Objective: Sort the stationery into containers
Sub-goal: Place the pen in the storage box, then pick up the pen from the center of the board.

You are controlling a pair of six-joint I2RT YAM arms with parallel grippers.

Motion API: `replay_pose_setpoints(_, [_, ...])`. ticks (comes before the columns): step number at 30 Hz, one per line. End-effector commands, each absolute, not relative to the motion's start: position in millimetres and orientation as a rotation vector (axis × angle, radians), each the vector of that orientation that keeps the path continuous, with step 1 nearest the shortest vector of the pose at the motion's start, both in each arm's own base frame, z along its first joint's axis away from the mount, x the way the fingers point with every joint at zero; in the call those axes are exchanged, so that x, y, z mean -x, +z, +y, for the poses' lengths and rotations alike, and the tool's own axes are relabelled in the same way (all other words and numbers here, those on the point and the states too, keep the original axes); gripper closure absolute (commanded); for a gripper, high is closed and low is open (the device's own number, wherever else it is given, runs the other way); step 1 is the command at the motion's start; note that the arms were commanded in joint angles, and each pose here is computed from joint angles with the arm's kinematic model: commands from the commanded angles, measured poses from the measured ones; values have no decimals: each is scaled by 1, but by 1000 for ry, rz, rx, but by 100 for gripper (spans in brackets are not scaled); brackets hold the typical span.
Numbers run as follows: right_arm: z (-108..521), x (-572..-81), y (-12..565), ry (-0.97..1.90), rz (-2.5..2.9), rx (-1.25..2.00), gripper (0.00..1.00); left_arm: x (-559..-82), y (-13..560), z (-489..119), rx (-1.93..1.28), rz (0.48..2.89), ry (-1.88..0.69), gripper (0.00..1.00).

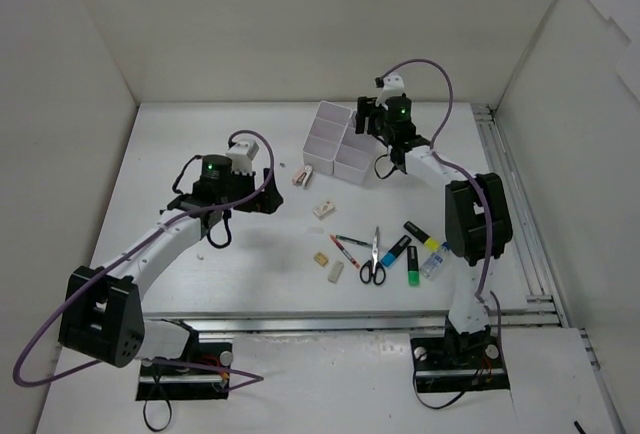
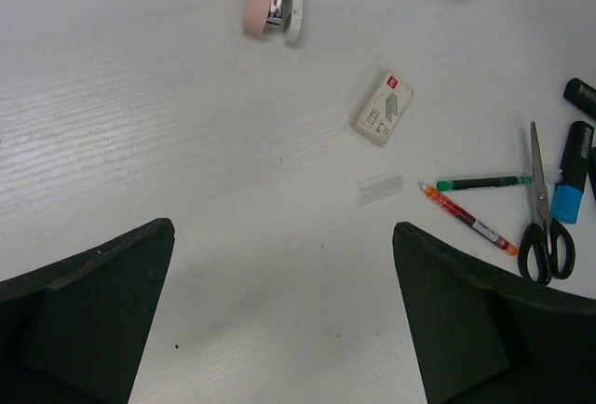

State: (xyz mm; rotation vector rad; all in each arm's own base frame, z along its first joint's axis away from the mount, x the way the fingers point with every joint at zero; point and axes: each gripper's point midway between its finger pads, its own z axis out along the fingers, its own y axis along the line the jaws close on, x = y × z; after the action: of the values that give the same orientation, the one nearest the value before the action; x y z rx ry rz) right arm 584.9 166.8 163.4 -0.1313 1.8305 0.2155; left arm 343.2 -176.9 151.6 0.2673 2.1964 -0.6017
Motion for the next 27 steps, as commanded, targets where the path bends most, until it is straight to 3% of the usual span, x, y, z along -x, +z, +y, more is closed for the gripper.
replay_pose_setpoints(1, [185,-556,288,291,1585,206,30,-349,173,-182,-265,2149,-594,1])
replay_pose_setpoints(6, [192,-494,289,376,1722,296,27,-336,166,-198,-383,2168,-560,1])
replay_pose_setpoints(16, [213,-326,175,608,2153,398,29,-320,152,-209,-381,2183,-640,1])
replay_pose_setpoints(23, [231,-289,112,533,2304,463,34,-312,150,-207,-391,2167,-640,1])
replay_pose_setpoints(27, [241,-280,84,471,2371,509,43,-313,151,-204,-413,2155,-609,1])
